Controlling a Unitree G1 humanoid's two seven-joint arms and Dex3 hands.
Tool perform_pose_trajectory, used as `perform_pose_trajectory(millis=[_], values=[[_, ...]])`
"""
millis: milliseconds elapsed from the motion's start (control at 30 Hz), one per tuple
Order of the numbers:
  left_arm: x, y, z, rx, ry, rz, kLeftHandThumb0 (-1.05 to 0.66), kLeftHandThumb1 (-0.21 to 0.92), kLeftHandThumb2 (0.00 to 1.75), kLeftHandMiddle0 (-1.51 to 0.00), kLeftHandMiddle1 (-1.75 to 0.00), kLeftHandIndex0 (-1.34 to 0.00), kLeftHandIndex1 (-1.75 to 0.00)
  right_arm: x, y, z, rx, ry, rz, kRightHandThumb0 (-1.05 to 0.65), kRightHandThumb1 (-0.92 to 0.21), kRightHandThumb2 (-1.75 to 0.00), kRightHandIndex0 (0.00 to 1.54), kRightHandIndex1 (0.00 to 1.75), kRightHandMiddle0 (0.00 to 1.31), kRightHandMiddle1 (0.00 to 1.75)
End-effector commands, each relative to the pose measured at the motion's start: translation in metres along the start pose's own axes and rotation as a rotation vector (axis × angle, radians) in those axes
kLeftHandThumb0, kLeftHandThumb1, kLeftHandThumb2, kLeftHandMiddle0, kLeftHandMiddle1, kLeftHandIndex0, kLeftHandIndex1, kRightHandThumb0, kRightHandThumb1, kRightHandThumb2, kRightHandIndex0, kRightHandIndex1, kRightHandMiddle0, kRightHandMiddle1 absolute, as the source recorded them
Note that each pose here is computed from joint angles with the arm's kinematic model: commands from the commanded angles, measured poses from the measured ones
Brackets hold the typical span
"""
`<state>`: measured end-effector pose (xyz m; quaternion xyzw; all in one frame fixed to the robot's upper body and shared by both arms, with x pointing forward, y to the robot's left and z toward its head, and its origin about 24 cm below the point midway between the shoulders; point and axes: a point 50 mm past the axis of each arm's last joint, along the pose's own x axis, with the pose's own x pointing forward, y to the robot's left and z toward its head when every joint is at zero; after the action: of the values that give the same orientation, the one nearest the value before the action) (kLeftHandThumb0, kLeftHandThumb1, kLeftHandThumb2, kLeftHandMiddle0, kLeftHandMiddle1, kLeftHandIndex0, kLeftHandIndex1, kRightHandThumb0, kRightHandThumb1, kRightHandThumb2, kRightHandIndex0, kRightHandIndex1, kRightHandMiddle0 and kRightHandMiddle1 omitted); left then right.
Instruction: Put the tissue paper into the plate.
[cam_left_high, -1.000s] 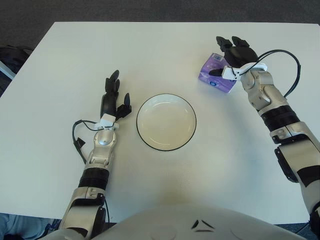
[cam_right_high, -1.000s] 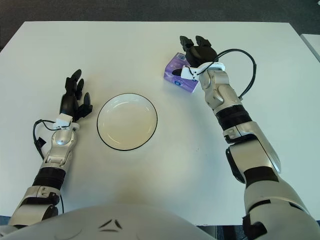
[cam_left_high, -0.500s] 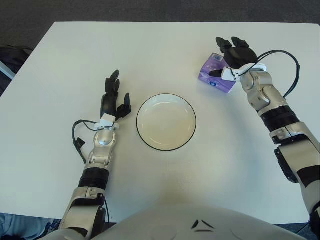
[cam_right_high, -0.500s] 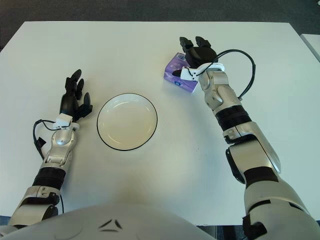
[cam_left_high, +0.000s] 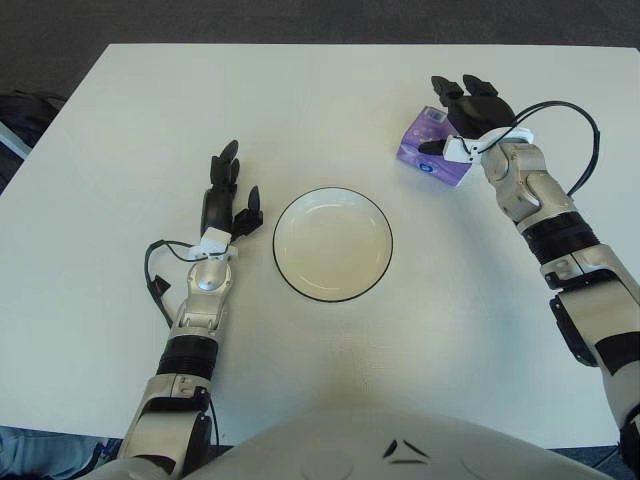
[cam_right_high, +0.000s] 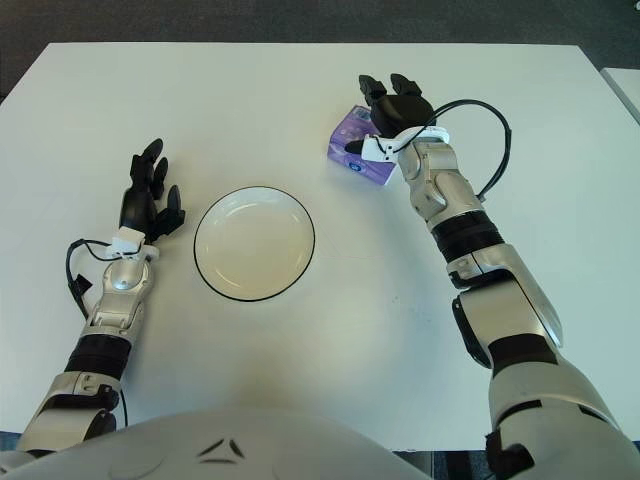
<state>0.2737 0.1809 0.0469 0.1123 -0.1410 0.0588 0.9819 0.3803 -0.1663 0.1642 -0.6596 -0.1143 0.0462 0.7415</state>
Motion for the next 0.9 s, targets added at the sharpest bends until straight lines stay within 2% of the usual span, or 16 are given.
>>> perform_pose_trajectory(millis=[0,867], values=[[-0.073,-0.021,-0.061,-0.014,0.336,-0.047,-0.67,0.92,0.8,-0.3,-0.01,0.0,-0.54,-0.005,0.011,-0.013,-0.031,0.04,0.037,-1.04,-0.92,-0.41,0.0,0.0,0.0,0.0],[-0.073,-0.019,-0.061,-0.01,0.337,-0.039,-0.66,0.92,0.79,-0.32,-0.01,0.0,-0.57,-0.002,0.024,-0.019,-0.054,0.099,0.084,-1.03,-0.92,-0.34,0.0,0.0,0.0,0.0]])
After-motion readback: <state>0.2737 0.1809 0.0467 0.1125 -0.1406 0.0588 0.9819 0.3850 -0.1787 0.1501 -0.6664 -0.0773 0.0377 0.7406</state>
